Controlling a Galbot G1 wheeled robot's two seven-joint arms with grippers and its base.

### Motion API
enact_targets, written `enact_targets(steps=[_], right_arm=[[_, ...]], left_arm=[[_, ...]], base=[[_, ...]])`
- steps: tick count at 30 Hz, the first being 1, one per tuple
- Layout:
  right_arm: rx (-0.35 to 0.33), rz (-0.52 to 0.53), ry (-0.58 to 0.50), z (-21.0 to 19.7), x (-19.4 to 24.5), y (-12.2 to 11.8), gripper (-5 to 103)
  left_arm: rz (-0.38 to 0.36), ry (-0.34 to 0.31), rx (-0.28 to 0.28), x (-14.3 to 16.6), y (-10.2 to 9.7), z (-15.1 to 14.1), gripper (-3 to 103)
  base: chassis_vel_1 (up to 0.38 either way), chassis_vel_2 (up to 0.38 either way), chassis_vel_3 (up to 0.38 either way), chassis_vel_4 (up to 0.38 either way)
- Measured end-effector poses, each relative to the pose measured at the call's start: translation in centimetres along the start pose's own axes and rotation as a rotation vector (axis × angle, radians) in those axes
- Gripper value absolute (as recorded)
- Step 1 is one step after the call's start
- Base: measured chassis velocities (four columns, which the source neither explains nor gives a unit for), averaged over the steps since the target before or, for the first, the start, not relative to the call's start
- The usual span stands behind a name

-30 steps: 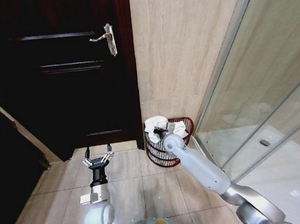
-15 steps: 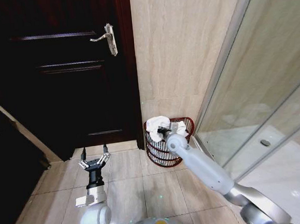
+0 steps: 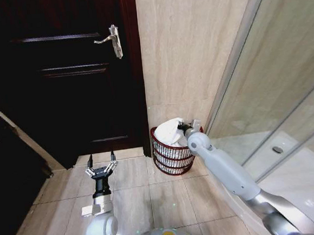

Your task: Discard the used towel into the hamper.

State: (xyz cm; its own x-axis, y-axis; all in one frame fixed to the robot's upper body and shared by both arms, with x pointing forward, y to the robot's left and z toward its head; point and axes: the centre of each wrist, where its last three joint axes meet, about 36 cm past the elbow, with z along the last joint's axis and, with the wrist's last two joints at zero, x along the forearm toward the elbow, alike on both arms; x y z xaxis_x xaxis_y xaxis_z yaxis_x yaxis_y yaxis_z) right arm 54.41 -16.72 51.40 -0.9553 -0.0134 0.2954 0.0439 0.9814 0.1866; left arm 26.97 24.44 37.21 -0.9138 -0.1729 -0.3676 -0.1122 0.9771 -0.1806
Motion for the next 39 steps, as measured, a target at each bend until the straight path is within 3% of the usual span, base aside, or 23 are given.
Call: enact_targets(steps=[9,14,19,24,34,39], right_arm=[[0.045,0.145,-0.097,-3.1,-0.6,-3.5,3],[0.12,0.05,-0.084,-4.1,-0.2,-5.2,3],[0.204,-0.056,0.0,-1.6,-0.3,-3.8,3],[0.261,-0.072,0.071,1.9,-1.9,-1.7,3],[0.248,0.032,0.248,4.6,-5.1,-0.6,3],[0.204,0.072,0.316,4.8,-6.2,-0.6,3]], left_arm=[[0.011,-0.004,-0.004,-0.1,0.0,-0.4,100],[0.013,-0.001,-0.003,0.0,-0.1,-0.3,100],[0.008,-0.001,-0.006,0.0,0.1,-0.2,100],[-0.006,-0.006,-0.011,0.3,0.6,-0.3,100],[-0.034,-0.011,-0.01,0.9,1.5,-0.4,100],[-0.038,-0.016,-0.007,0.8,1.7,-0.4,100]], base=[[0.0,0.0,0.0,0.0],[0.0,0.0,0.0,0.0],[0.0,0.0,0.0,0.0],[0.0,0.0,0.0,0.0],[0.0,0.0,0.0,0.0],[0.0,0.0,0.0,0.0]])
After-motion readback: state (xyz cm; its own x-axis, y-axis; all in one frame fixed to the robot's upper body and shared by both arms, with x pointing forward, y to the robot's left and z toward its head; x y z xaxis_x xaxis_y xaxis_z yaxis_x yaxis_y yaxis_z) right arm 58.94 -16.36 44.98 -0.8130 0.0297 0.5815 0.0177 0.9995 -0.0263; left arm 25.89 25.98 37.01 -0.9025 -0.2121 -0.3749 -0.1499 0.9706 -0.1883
